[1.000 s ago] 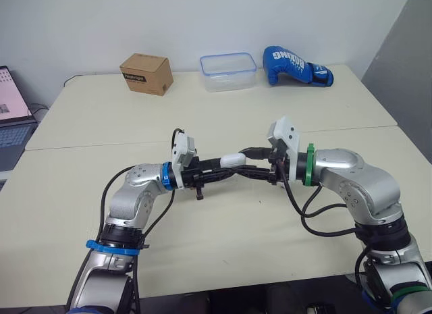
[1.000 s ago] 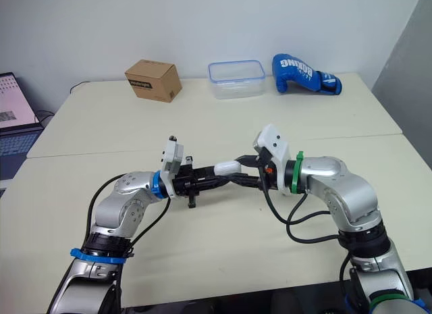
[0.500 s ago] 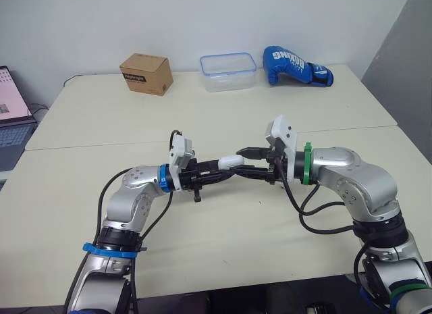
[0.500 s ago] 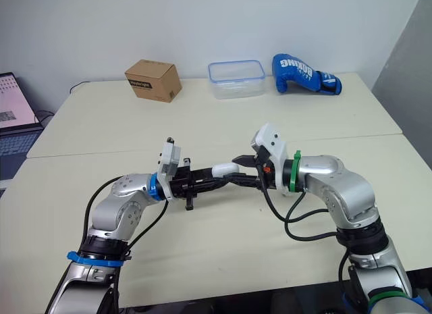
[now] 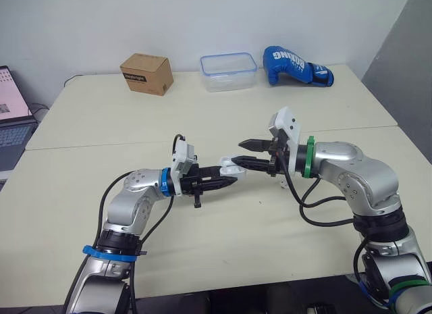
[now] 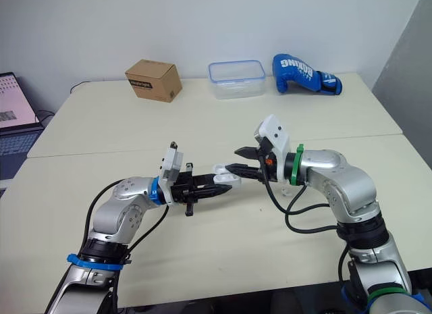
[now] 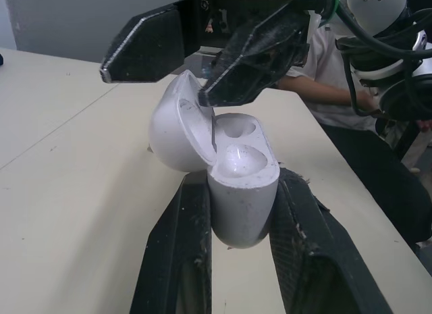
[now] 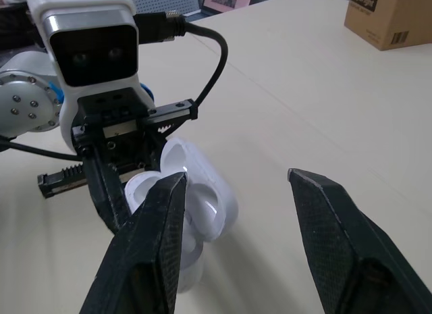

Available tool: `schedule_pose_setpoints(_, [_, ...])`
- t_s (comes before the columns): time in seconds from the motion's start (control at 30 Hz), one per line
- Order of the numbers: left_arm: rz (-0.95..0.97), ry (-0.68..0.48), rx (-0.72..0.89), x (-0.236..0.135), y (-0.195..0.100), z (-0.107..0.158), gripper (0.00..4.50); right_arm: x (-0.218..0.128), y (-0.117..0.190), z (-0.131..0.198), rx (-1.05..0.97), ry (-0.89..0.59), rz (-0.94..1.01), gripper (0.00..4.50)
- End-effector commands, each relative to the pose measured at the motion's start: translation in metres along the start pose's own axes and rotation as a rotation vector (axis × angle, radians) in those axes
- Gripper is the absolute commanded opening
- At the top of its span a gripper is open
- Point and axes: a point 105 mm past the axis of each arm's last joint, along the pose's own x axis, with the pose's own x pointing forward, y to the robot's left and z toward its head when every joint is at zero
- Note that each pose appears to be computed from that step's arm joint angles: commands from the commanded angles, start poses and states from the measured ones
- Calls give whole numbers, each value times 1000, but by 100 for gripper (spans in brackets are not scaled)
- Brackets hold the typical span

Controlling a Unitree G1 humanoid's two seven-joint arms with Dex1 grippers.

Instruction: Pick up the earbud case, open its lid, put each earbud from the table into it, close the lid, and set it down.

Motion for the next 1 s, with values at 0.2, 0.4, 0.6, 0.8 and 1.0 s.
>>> schedule_pose_setpoints(0.2, [9, -23, 74, -12, 8, 17, 75, -36, -14, 18, -145, 145, 32, 246])
schedule_pose_setpoints(0.4, [15, -16, 102, -18, 14, 23, 75, -58, -40, -21, -260, 425, 18, 246])
schedule_pose_setpoints(0.6, [15, -27, 119, -17, 11, 28, 75, -59, -48, -54, -249, 531, 57, 246])
schedule_pose_setpoints(0.8, [14, -26, 121, -18, 6, 30, 75, -60, -54, -82, -212, 610, 64, 246])
schedule_pose_setpoints(1.0, [14, -24, 119, -17, 3, 30, 75, -58, -57, -92, -191, 626, 60, 246])
